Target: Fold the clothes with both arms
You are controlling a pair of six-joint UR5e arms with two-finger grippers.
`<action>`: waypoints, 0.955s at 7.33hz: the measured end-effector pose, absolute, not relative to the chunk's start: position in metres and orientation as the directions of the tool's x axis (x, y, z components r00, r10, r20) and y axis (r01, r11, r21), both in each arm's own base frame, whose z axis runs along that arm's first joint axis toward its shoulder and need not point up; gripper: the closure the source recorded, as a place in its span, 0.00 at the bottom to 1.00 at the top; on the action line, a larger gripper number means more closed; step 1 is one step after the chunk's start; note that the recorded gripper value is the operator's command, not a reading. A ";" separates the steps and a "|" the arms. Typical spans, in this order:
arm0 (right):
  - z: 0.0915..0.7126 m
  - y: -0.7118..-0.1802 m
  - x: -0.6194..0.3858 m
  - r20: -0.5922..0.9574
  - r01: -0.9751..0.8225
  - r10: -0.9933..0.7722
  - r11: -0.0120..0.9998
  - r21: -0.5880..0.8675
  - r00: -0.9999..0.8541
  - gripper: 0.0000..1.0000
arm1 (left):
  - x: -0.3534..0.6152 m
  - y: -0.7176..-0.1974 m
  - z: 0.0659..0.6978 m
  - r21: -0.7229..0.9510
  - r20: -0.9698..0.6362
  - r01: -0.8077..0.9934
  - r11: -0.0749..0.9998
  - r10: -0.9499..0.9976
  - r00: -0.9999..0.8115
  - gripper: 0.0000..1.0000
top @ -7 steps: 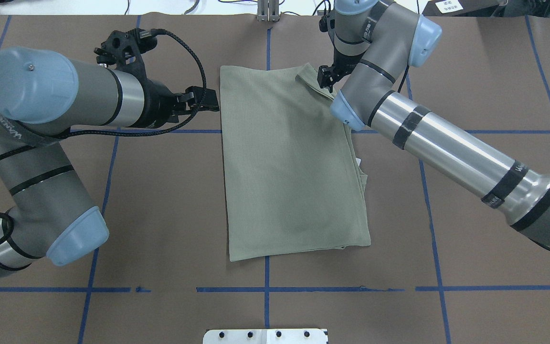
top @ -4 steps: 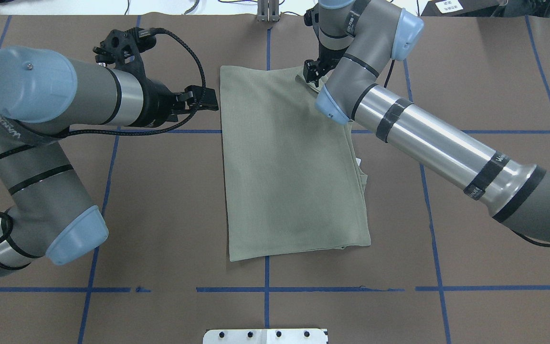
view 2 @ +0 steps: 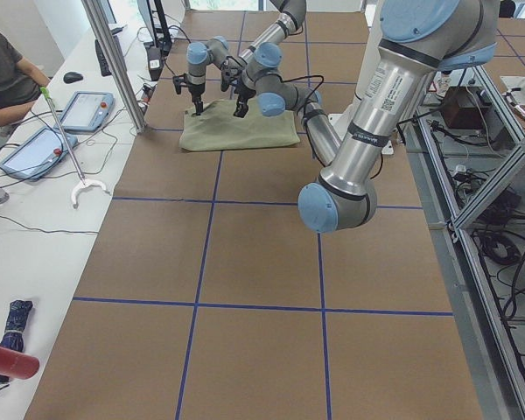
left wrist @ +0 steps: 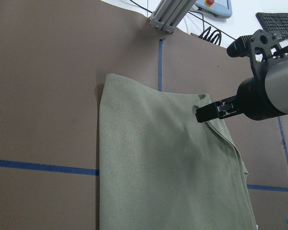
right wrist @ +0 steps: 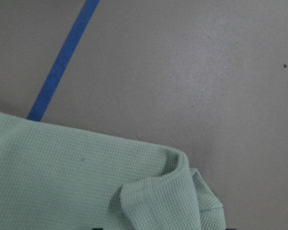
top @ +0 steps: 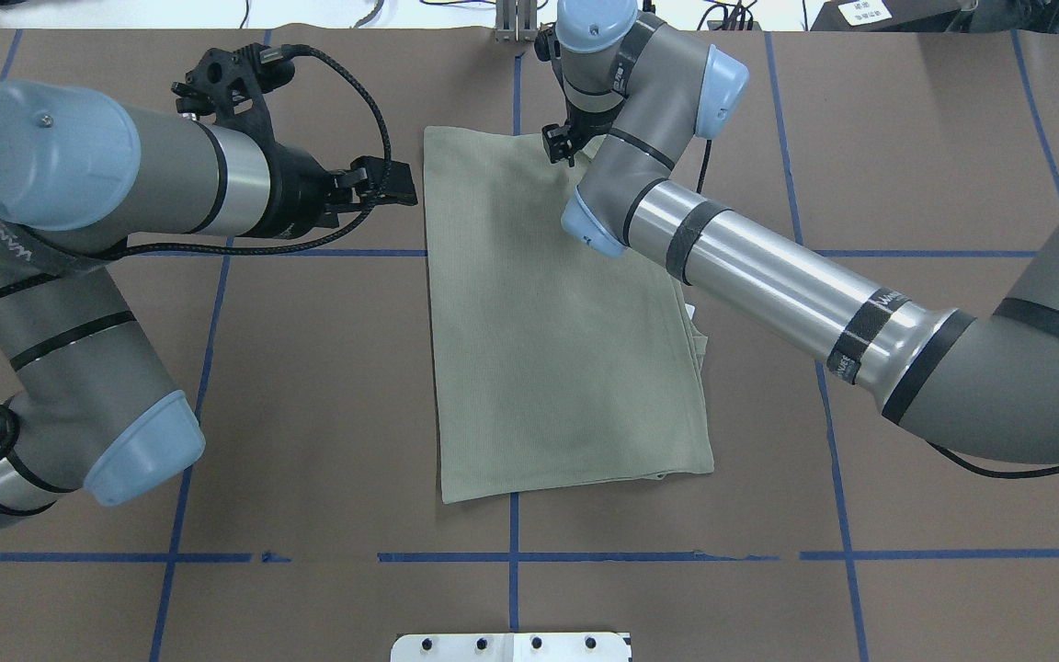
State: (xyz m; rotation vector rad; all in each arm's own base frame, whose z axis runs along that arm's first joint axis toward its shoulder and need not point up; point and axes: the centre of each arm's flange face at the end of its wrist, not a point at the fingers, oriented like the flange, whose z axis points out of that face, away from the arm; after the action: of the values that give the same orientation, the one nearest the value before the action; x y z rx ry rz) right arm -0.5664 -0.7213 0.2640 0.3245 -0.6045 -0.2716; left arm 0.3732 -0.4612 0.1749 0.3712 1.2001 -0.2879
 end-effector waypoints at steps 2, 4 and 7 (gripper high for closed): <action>0.269 -0.722 -0.567 0.502 0.152 -0.339 0.914 0.377 0.795 0.14 | 0.375 -0.462 0.177 0.125 -0.940 0.407 0.905 -0.023 0.341 0.00; 0.279 -0.725 -0.566 0.487 0.147 -0.333 0.913 0.381 0.807 0.18 | 0.376 -0.461 0.177 0.125 -0.939 0.405 0.906 -0.023 0.342 0.00; 0.287 -0.728 -0.565 0.486 0.139 -0.332 0.910 0.391 0.808 0.27 | 0.376 -0.462 0.177 0.124 -0.939 0.406 0.905 -0.025 0.343 0.00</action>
State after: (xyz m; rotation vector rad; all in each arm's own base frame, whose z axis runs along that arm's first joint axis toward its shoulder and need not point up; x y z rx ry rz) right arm -0.5646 -0.7283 0.2874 0.3496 -0.5780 -0.2576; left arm 0.3758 -0.4622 0.1774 0.3668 1.1946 -0.2881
